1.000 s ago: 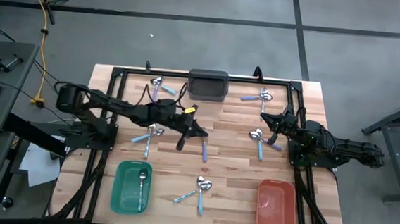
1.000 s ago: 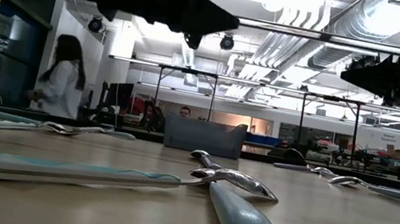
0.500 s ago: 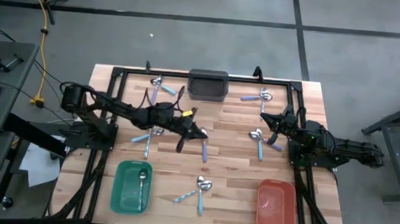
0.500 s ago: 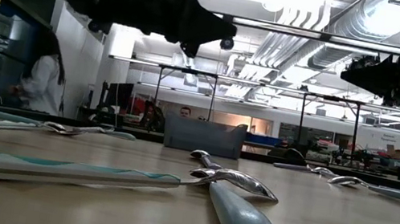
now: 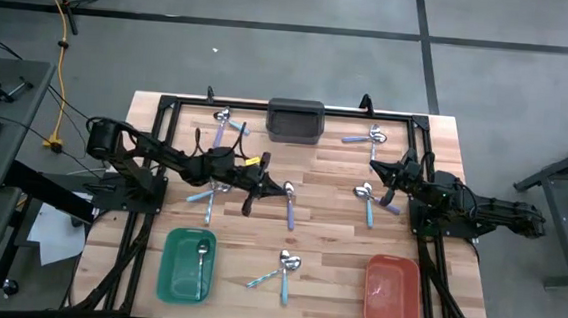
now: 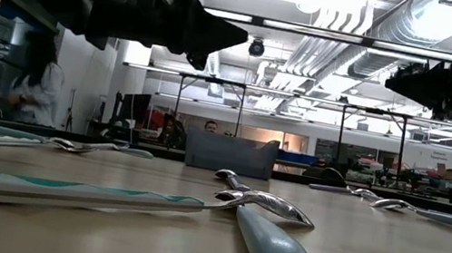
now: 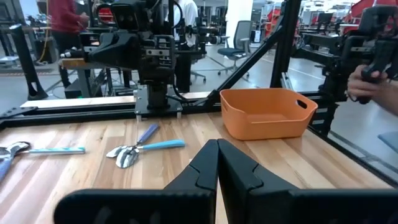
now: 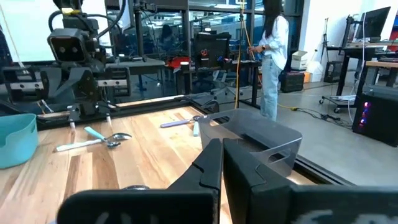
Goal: Sort silverware by color (type)
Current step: Put the purple spoon into the orange bin
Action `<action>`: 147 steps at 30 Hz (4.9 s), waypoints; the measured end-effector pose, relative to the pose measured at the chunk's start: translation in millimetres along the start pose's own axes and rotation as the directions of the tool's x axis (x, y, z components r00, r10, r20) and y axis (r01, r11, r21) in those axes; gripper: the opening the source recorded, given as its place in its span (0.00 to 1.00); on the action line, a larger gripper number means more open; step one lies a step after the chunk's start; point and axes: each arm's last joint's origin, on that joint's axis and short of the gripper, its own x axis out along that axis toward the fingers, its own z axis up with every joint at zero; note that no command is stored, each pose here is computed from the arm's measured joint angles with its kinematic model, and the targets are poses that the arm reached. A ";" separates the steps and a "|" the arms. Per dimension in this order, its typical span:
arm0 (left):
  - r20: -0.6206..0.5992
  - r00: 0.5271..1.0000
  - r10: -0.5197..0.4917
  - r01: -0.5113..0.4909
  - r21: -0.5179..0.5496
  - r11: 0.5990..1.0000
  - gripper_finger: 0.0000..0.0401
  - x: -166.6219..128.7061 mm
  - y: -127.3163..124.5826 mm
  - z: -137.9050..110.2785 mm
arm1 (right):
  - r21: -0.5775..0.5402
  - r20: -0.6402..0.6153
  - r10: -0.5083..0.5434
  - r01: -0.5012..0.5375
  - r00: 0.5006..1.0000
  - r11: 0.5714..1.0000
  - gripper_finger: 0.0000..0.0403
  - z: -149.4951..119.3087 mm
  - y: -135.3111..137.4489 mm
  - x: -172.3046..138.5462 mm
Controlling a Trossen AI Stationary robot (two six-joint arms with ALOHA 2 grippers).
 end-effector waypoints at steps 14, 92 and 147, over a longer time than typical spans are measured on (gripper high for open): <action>-0.003 1.000 0.001 -0.001 0.032 0.999 0.00 0.0 0.1 -0.3 | 0.010 0.021 0.075 -0.075 0.997 0.997 0.00 2.1 2.2 -0.1; -0.206 0.972 0.110 -0.098 0.063 0.993 0.00 -17.0 29.1 -24.2 | -0.096 -0.982 -0.083 0.071 -0.170 0.993 0.35 -36.3 14.9 93.5; -0.084 0.990 0.109 -0.104 0.061 0.993 0.00 -50.4 -5.6 -45.1 | 0.040 -0.999 0.036 0.224 0.024 0.974 0.03 74.9 59.9 105.7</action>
